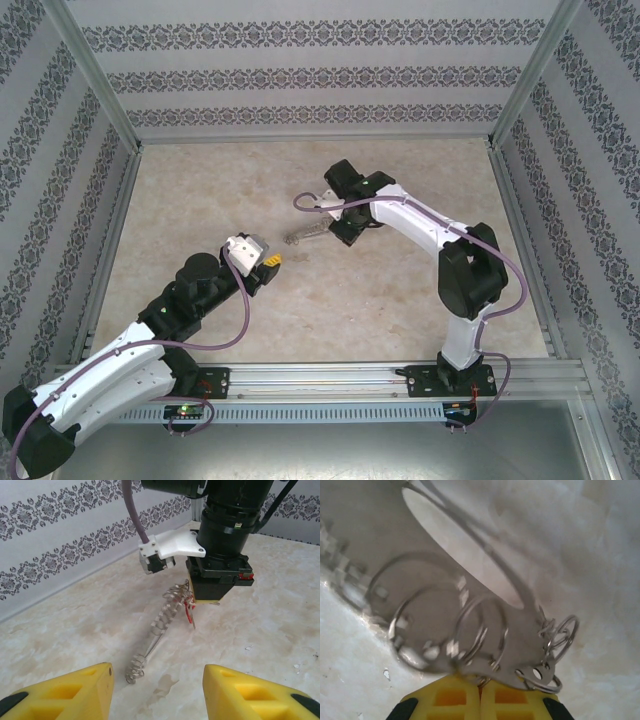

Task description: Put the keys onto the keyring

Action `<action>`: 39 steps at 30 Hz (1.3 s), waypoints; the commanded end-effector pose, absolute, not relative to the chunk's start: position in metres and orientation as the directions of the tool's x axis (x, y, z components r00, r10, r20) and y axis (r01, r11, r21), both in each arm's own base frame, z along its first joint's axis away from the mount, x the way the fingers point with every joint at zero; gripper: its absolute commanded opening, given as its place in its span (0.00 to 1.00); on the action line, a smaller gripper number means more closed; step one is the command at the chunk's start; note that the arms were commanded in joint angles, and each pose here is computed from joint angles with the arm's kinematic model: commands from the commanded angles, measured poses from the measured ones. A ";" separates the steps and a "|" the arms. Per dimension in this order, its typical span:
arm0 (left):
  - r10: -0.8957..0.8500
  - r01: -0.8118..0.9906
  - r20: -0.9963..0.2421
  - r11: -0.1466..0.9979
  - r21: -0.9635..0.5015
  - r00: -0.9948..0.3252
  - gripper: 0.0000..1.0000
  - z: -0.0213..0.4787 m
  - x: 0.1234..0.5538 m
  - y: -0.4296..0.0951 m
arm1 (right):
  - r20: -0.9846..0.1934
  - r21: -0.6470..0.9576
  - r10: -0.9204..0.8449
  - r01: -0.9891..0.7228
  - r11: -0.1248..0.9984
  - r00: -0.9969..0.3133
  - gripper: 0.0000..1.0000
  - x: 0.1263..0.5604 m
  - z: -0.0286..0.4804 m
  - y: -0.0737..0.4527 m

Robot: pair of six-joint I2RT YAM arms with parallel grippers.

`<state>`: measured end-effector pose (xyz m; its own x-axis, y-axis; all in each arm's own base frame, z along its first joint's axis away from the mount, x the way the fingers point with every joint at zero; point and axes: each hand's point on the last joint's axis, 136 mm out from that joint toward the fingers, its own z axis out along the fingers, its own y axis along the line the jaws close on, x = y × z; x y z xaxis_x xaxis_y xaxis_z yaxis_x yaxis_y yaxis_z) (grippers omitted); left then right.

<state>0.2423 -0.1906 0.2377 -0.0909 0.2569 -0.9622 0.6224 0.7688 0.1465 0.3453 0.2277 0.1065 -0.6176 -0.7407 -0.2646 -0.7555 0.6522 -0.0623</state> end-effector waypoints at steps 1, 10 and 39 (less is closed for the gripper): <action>0.209 0.618 -0.976 0.776 0.128 -0.061 0.51 0.248 0.243 -0.190 | -0.284 0.027 -0.685 -0.720 0.693 -0.670 0.00 0.345 0.101 0.226; 0.202 0.625 -0.978 0.770 0.127 -0.051 0.51 0.251 0.241 -0.190 | -0.294 0.183 -0.566 -0.626 0.758 -0.770 0.00 0.370 0.082 0.212; 0.156 0.618 -0.958 0.786 -0.027 -0.239 0.96 0.247 0.236 -0.189 | -0.652 -0.021 -0.469 -0.605 0.796 -0.595 0.98 0.344 0.153 0.193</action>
